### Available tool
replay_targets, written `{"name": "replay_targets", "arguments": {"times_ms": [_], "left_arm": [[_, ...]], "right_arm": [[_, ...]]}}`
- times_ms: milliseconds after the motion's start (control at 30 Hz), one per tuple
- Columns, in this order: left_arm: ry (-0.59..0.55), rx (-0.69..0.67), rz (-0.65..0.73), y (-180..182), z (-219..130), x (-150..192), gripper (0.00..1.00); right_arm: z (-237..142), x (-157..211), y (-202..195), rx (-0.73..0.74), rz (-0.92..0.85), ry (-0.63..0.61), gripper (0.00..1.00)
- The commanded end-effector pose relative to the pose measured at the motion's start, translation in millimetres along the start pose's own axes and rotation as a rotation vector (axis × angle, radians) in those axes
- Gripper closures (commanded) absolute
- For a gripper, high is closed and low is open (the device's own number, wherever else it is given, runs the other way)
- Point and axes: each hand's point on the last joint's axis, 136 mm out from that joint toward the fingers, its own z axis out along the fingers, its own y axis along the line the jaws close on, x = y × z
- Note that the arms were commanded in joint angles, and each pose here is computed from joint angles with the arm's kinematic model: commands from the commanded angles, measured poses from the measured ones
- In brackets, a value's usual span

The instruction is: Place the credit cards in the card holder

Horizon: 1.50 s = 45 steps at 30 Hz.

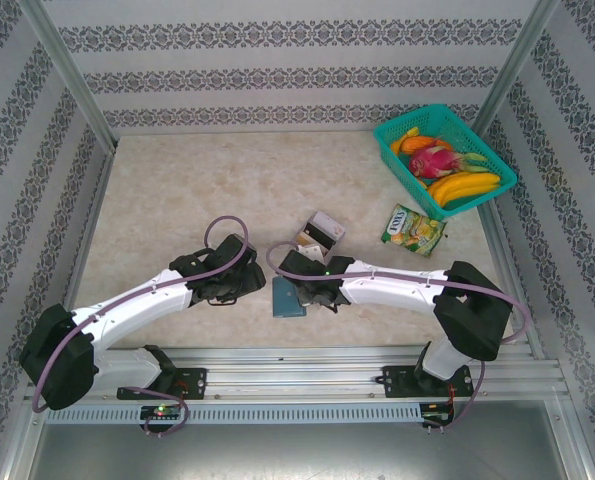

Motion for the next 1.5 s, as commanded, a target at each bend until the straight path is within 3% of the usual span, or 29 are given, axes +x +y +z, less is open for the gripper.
{"name": "replay_targets", "arguments": {"times_ms": [0,833,1000,1200,1467], "left_arm": [[-0.001,0.004,-0.01,0.9,3.7,-1.5,0.38],[0.002,0.01,-0.009,-1.4,5.1,-1.9,0.38],[0.003,0.007,-0.01,-0.3,5.4,-1.6,0.38],[0.0,0.01,-0.008,-1.7,4.6,-2.4,0.38],[0.004,0.026,-0.004,-5.1,4.7,-2.2,0.38]], "right_arm": [[5.5,10.6,-6.2,0.027,0.003,0.052,0.91],[10.9,12.1,-8.6,0.031,0.025,0.086,0.88],[8.4,10.6,-9.7,0.031,0.03,0.078,0.97],[6.8,8.6,-12.3,0.04,0.025,0.077,1.0],[-31.4,-8.9,-15.7,-0.05,0.094,-0.029,1.0]]}}
